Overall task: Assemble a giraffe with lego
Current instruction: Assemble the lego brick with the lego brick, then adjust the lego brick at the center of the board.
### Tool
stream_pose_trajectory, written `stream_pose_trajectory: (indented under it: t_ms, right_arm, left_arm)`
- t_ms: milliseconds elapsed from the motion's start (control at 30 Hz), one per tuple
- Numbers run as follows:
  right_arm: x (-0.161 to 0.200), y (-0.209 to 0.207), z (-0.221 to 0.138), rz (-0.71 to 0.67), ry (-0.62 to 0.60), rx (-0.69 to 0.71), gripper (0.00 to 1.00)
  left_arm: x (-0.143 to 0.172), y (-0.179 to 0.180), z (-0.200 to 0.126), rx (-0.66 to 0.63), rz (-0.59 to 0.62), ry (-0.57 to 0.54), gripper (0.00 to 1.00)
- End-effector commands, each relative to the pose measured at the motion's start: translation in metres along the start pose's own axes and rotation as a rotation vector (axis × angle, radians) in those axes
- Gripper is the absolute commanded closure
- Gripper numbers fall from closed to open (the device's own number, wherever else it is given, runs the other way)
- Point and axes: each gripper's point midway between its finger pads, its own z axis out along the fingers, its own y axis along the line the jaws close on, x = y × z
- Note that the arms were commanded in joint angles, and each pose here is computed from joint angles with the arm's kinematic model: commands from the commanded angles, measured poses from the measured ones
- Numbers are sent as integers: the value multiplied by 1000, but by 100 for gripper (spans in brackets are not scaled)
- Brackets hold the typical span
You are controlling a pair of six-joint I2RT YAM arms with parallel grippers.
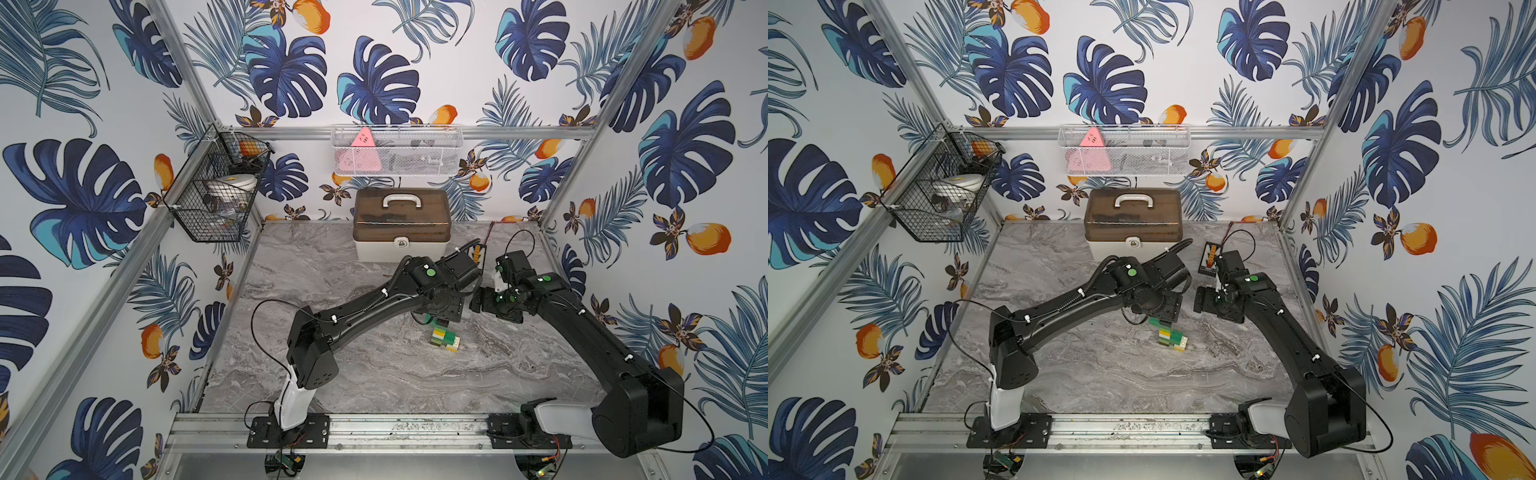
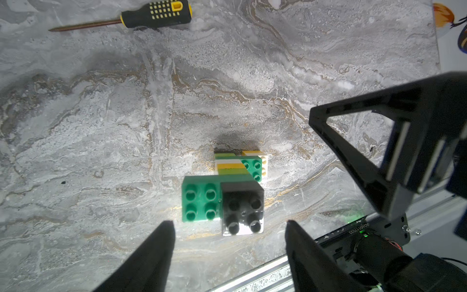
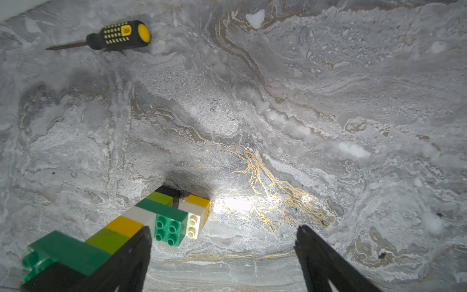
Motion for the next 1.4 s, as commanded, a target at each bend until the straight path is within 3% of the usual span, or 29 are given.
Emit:
stream_pose_trajectory:
  t_ms: [0, 333, 600, 1367]
  right_arm:
    - [7, 6, -9, -29, 17, -38, 7]
    - [22, 44, -43, -120, 28, -165, 5]
    - [37, 81, -40, -228, 56, -203, 6]
    - [34, 80, -8, -245, 79, -152, 8]
  left_arm:
    - [-13, 9, -14, -1, -4, -54, 23]
    - [-18, 56, -37, 14, -86, -116, 22]
    - [1, 107, -31, -35, -169, -96, 22]
    - [20, 118, -17, -43, -203, -61, 23]
